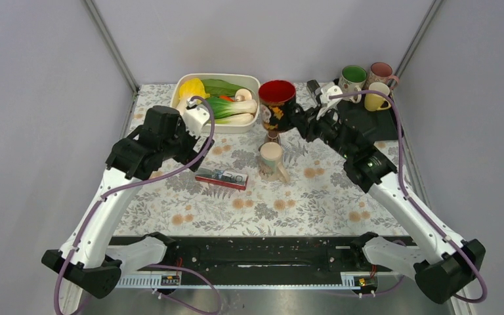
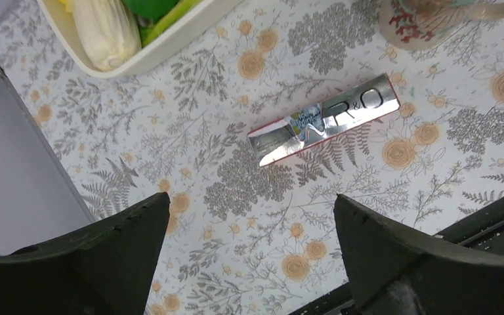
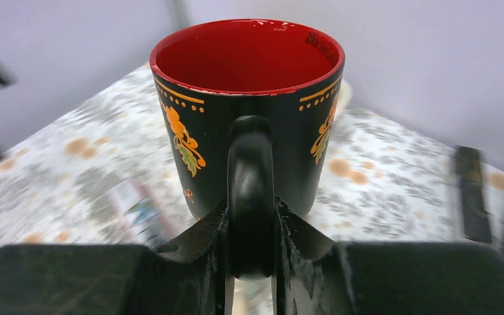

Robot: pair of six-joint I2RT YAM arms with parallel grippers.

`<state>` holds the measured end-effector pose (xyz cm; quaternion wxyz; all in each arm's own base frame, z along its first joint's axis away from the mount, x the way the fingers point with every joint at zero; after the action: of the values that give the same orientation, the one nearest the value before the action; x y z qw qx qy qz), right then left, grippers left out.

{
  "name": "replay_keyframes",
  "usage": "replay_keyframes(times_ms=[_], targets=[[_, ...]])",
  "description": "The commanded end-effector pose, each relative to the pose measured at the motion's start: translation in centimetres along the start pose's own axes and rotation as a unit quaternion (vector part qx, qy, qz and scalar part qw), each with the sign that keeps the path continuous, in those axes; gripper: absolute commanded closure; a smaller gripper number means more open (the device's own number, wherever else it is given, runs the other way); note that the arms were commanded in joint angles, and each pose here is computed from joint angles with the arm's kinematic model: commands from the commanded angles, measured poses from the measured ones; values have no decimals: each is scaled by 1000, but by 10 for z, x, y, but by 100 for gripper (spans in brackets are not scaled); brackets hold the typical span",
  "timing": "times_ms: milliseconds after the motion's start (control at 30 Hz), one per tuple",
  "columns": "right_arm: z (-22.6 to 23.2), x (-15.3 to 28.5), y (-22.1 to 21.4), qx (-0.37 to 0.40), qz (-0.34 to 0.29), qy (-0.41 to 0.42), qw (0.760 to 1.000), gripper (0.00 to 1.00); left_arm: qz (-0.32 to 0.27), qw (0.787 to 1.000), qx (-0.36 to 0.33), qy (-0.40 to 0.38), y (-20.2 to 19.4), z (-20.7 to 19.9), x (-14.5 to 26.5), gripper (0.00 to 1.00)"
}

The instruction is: Turn the mug right side up

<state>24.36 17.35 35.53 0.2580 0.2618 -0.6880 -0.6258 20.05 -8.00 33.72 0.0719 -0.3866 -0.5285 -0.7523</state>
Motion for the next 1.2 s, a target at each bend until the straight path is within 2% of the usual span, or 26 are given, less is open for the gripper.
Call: replay_keyframes(times_ms=[0, 67, 267, 500, 633, 900, 1000, 1167], targets=[[-71, -7, 58, 14, -142, -185, 972, 100, -26, 999, 26, 17, -3, 5, -3, 1], [-105, -9, 48, 17, -133, -240, 962, 100, -37, 999, 36, 14, -4, 6, -5, 1], [-179, -6, 2, 44, -87, -336, 937, 100, -76, 996, 50, 13, -3, 7, -9, 1], [-243, 6, -63, 59, -7, -370, 927, 100, -68, 996, 50, 14, -8, 11, -22, 1], [-265, 11, -96, 50, 28, -387, 920, 100, -60, 997, 57, 8, -9, 13, -25, 1], [-293, 10, -148, 46, 86, -368, 925, 100, -47, 997, 64, 9, -10, 19, -33, 1], [-296, 5, -160, 63, 99, -346, 931, 100, -46, 997, 66, 11, -9, 21, -35, 1], [-301, 12, -185, 86, 139, -342, 925, 100, -44, 997, 68, 12, -10, 22, -35, 1]])
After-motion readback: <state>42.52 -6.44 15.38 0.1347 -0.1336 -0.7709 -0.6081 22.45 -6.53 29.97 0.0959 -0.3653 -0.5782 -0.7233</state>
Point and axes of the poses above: each gripper's point midway between its finger pads, its own x axis back along the fingers, its own z axis along the line the jaws close on, y = z × x, the point moved 8 cm from there along x, back along the fingers, and after that the axes turned 7 degrees about x, right-handed, at the moved point
